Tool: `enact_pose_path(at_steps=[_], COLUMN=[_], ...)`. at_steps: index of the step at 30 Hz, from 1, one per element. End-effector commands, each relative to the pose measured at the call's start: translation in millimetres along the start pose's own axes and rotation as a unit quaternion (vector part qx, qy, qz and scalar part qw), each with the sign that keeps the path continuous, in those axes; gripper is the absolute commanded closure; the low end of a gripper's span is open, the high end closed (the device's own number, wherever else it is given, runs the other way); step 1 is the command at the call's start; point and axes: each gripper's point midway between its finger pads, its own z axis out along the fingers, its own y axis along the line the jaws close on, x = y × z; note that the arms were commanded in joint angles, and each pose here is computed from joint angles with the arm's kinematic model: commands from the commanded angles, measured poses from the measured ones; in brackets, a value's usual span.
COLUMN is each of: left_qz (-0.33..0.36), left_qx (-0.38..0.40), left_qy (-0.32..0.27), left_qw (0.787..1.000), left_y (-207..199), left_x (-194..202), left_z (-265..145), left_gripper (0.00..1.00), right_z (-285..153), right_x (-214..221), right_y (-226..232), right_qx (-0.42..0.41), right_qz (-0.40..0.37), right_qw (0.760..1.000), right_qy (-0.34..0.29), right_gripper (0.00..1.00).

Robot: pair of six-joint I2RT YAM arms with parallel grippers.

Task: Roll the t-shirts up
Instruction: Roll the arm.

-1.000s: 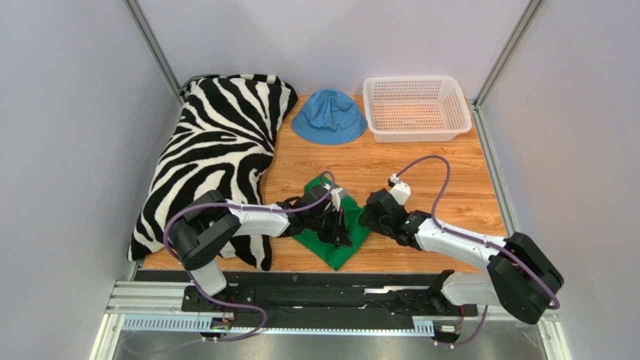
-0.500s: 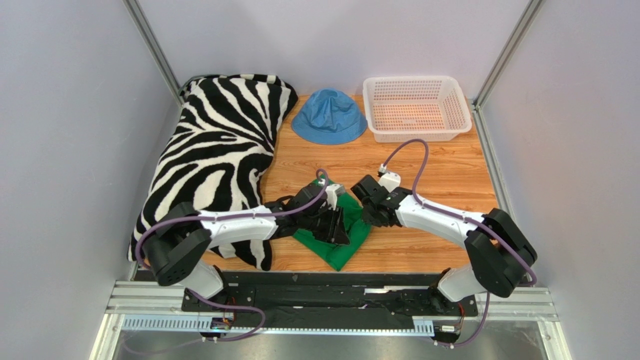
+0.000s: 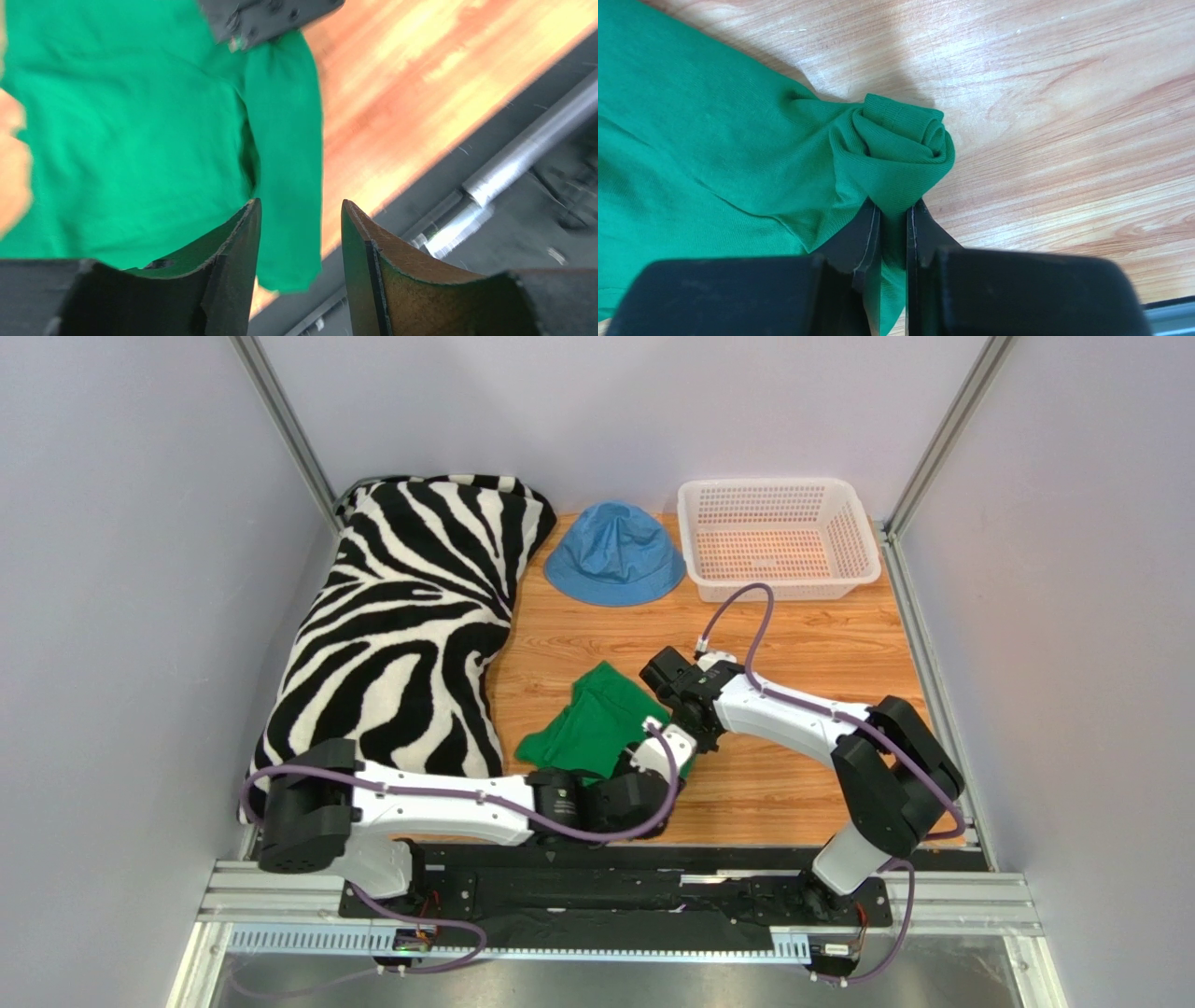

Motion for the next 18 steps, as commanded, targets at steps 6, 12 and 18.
enact_pose_path(at_steps=[6,12,18], left_qz=[0.185,0.231,0.254], left_qx=[-0.159,-0.205,-0.214], left_qy=[-0.007,0.017,0.043], left_qw=[0.97,0.951,0.942], left_y=[-8.0,-4.9,-4.2], left_x=[-6.6,4.1,19.0], left_z=[25.3,33.6,44.5], left_gripper=[0.46,0.46,0.46], right_z=[5.8,7.6,8.5], right_x=[9.9,11.9,12.9], right_y=[-1.9,-4.4,-4.3], right_qx=[0.021,0.025,0.025], right_qz=[-0.017,-0.015,-0.016], right_qw=[0.999,0.999,0.999], right_qy=[0.04,0.044,0.046], right_gripper=[1.0,1.0,1.0])
